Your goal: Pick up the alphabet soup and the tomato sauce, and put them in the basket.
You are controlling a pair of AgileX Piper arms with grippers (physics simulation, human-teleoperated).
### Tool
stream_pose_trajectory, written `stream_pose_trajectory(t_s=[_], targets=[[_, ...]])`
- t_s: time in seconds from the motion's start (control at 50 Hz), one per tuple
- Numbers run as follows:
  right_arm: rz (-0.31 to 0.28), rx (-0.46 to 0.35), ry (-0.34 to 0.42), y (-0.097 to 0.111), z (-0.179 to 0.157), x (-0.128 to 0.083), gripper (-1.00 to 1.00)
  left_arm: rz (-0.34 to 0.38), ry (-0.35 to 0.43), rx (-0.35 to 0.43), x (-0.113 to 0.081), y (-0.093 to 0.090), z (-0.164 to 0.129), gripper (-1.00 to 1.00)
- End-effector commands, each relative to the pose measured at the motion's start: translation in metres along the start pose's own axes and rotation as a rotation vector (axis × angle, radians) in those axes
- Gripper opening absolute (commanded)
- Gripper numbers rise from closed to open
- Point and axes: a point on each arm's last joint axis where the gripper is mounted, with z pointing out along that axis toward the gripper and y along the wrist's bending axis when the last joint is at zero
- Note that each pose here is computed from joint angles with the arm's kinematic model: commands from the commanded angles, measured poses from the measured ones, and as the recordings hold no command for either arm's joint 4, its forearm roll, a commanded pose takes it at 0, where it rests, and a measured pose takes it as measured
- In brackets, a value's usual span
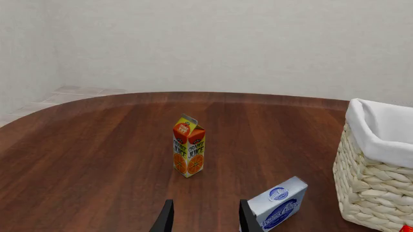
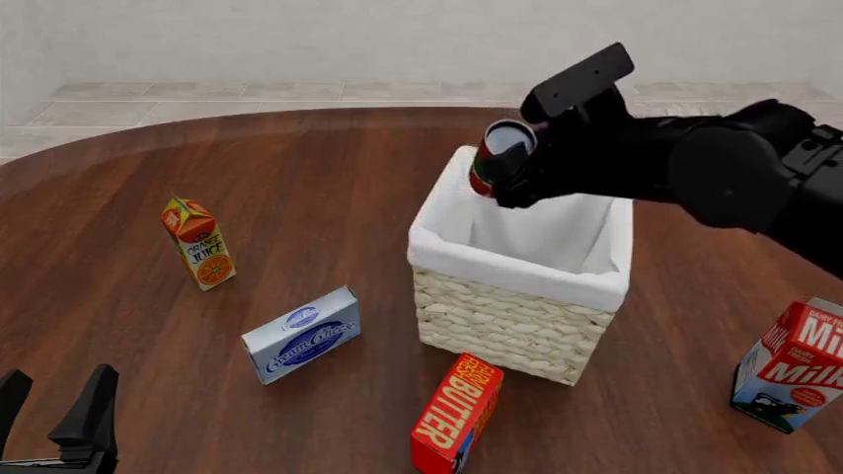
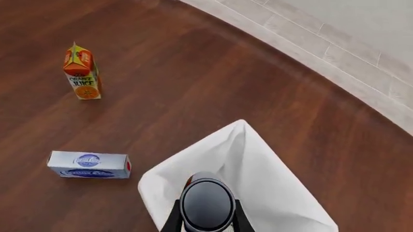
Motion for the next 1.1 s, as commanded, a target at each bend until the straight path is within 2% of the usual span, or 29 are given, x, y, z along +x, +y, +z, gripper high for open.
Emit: stream_pose_trajectory(t_s=[0.02,0.22,0.42,0.52,0.58,1.1], targets=[[0.033,0.036,0.026,-0.013,0.007,0.011,-1.0,0.0,0.0,0.0,0.0,0.0,0.0,1.0],[0.037,0.067,0.061,-0.025,0.019,0.023,-1.0,0.0,0.0,0.0,0.0,0.0,0.0,1.0],[0.014,0.064,0.111,-0.026,0.031,0.037,-1.0,0.0,0.0,0.0,0.0,0.0,0.0,1.0],[0.043,0.057,0.147,-0.025,0.039,0.042,-1.0,0.0,0.0,0.0,0.0,0.0,0.0,1.0],[0.031,0.056,0.166,-0.026,0.043,0.047,-1.0,0.0,0.0,0.0,0.0,0.0,0.0,1.0],[0.014,0.06,0.217,-0.033,0.062,0.058,-1.0,0.0,0.0,0.0,0.0,0.0,0.0,1.0]])
